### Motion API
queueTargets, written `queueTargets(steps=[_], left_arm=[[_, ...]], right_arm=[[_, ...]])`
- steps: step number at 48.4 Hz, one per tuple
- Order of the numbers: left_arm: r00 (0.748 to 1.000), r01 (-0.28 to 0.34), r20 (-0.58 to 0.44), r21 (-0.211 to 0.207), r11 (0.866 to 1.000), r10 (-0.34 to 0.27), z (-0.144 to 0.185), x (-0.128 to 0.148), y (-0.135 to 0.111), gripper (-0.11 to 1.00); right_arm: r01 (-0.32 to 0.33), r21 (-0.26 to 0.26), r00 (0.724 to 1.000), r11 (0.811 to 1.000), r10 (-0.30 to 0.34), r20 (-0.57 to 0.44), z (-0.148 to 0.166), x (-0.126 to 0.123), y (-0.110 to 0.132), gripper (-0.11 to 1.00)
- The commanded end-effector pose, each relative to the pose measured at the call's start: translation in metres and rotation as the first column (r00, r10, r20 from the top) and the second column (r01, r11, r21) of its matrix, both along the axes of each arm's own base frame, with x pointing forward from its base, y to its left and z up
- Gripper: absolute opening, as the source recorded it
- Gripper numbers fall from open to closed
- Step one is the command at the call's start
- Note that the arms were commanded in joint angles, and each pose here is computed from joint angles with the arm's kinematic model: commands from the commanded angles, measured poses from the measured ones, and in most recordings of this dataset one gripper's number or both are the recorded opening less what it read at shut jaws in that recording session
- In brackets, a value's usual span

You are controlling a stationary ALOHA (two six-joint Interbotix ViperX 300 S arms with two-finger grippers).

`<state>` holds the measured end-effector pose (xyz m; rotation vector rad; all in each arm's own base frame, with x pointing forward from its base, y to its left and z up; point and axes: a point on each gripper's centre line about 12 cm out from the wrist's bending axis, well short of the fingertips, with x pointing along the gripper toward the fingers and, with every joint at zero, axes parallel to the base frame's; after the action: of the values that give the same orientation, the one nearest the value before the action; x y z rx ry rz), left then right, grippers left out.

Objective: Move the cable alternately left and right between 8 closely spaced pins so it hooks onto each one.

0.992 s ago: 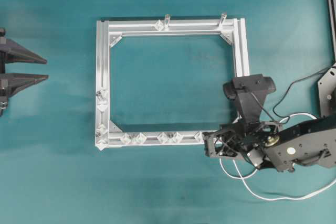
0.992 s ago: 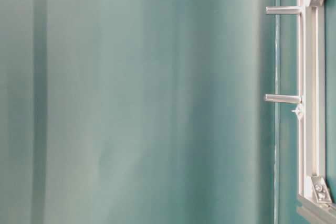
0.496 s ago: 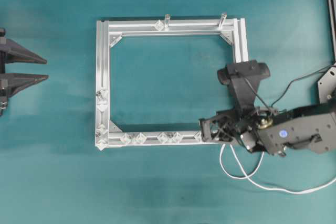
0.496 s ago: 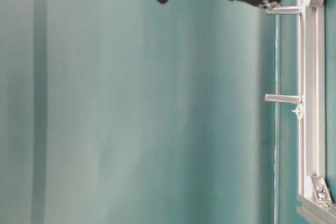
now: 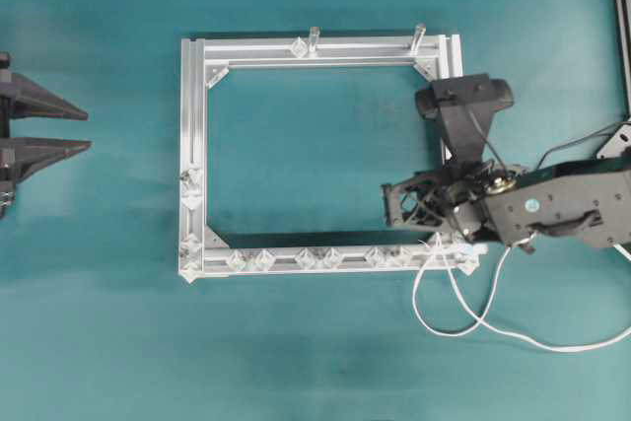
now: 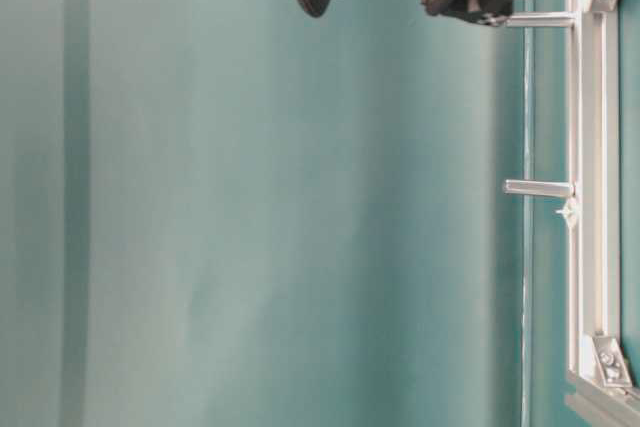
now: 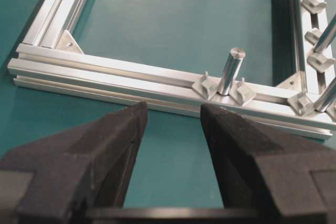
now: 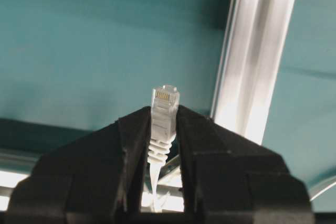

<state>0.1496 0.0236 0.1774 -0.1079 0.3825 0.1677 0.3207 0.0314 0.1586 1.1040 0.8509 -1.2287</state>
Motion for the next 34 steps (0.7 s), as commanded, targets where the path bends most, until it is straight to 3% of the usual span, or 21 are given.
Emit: queueTargets(steps=[1, 11, 25, 34], left_arm=[[1.0, -0.002, 0.009, -0.006, 1.0, 0.002, 0.003, 0.002, 0.0, 0.57], [1.0, -0.001, 0.008, -0.004, 1.0, 0.001, 0.003, 0.002, 0.0, 0.57], [1.0, -0.001, 0.008, -0.004, 1.0, 0.001, 0.003, 0.002, 0.0, 0.57], [1.0, -0.001, 0.008, -0.003, 1.0, 0.001, 0.003, 0.002, 0.0, 0.57]], right_arm=[[0.001, 0.002, 0.999, 1.0, -0.001, 0.032, 0.011, 0.0, -0.002, 0.19], [0.0, 0.009, 0.998, 1.0, -0.001, 0.062, 0.014, 0.005, -0.004, 0.19], [0.004, -0.011, 0.993, 1.0, -0.003, 0.118, 0.019, 0.031, -0.015, 0.19], [-0.044, -0.02, 0.99, 0.999, 0.046, 0.135, 0.017, 0.057, -0.014, 0.19]])
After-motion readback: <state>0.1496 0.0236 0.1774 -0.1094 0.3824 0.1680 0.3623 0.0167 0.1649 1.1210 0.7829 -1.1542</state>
